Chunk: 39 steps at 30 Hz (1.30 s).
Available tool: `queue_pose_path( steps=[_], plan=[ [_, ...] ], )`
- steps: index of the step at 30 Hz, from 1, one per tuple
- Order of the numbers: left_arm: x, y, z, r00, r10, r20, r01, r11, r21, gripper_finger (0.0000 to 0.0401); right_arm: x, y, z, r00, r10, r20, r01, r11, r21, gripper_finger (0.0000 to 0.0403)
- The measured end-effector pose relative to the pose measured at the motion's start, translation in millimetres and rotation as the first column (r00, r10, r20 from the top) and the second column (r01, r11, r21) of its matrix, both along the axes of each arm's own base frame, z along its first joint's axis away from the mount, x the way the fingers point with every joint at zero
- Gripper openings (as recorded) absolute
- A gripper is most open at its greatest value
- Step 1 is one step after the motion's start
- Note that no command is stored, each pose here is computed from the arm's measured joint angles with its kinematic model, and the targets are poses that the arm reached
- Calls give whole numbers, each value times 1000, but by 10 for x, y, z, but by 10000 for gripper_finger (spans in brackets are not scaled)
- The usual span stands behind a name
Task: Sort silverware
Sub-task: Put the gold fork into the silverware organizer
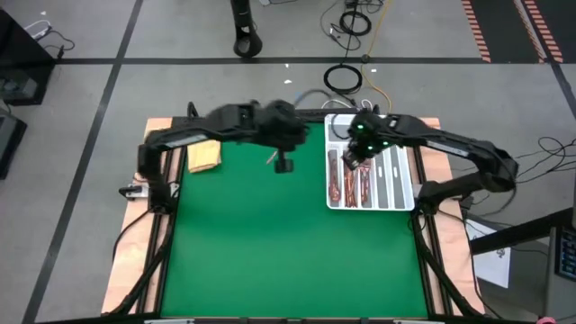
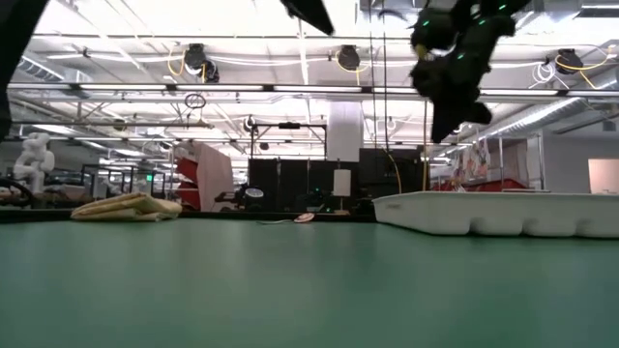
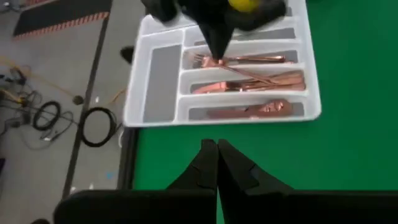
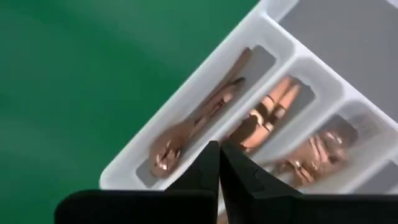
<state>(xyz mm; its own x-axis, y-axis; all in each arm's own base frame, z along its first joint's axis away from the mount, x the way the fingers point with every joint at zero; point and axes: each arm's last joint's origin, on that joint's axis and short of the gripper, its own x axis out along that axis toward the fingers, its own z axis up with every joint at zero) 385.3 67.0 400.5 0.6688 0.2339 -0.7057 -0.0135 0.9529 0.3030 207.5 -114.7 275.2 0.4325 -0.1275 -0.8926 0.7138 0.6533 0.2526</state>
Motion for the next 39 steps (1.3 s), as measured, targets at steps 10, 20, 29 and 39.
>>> queue_pose_path(
  steps=[10,20,29,39],
  plan=[
    [-892,-114,714,991,79,111,-89,992,90,7,408,-56,-442,971,62,-233,-60,998,13,0],
    [-1194,-131,904,980,100,171,-117,989,93,9,465,-70,-675,920,98,-378,-98,995,18,0],
    [-1202,-34,811,985,133,106,-143,985,97,10,530,-99,-855,895,133,-427,-123,991,50,0],
    [-1217,20,812,986,133,100,-145,983,114,11,518,-101,-880,872,162,-463,-158,986,46,0]
  ],
)
